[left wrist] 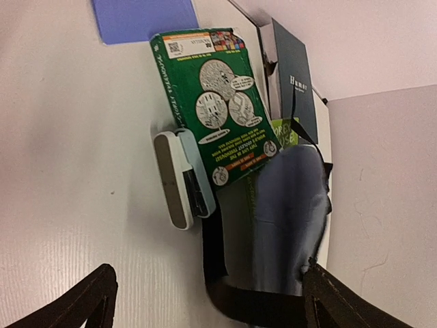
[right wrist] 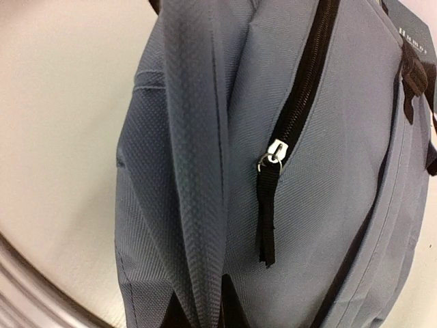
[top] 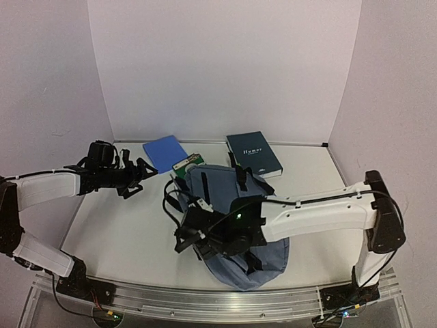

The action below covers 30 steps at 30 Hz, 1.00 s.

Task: Pack the student bag
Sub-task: Pick up the student bag at the center of the board.

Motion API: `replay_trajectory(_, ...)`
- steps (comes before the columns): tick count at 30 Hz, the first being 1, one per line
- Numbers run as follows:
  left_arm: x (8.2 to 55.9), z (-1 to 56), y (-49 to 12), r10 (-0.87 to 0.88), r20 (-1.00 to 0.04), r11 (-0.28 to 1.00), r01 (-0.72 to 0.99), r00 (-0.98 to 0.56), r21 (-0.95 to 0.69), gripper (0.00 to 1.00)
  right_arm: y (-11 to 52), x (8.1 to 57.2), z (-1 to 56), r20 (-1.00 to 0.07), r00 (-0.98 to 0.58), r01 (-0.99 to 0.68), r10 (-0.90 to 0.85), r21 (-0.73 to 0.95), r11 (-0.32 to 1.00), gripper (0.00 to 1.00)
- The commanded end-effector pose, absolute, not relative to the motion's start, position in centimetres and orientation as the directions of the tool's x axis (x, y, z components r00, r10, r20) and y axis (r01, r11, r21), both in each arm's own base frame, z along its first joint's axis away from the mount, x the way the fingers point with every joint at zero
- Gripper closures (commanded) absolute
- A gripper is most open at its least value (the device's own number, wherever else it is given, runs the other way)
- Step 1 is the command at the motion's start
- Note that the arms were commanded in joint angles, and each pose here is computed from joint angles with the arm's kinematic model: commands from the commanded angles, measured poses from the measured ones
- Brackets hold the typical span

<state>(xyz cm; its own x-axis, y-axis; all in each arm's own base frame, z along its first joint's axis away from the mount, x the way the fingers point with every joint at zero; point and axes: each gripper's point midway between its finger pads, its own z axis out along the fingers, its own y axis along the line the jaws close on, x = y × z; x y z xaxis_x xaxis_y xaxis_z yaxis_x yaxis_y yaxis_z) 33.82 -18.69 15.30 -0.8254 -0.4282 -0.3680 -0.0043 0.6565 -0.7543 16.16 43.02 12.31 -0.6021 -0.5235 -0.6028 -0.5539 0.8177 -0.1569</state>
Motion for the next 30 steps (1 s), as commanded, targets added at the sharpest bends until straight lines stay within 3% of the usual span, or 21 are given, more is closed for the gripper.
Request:
replay_trajectory(1, 33.9, 16.2, -16.9, -0.449, -0.372, 0.644, -0.005, -0.812, -0.765, 0.05, 46.6, 15.3, 25.2, -0.760, -0.523, -0.663, -0.385, 0.079, 0.745, 1.00)
replay_trajectory(10, 33.9, 17.7, -13.6, -0.494, -0.433, 0.675, -0.018, -0.754, -0.738, 0.05, 47.4, 12.6, 39.2, -0.864, -0.437, -0.813, -0.249, 0.261, 0.520, 1.00)
replay_trajectory(16, 33.8, 18.6, -12.6, -0.508, -0.455, 0.691, -0.031, -0.731, -0.722, 0.05, 44.7, 16.8, 40.3, -0.830, -0.538, -0.803, -0.146, 0.453, 0.388, 1.00)
replay_trajectory(25, 33.4, 18.8, -12.6, -0.479, -0.484, 0.711, 0.000, -0.733, -0.703, 0.05, 36.4, 25.3, 35.2, -0.778, -0.628, -0.651, -0.038, 0.498, 0.573, 1.00)
replay_trajectory(30, 33.2, 19.7, -12.8, -0.461, -0.505, 0.711, 0.037, -0.730, -0.702, 0.05, 36.5, 25.0, 39.4, -0.813, -0.582, -0.697, -0.002, 0.497, 0.517, 1.00)
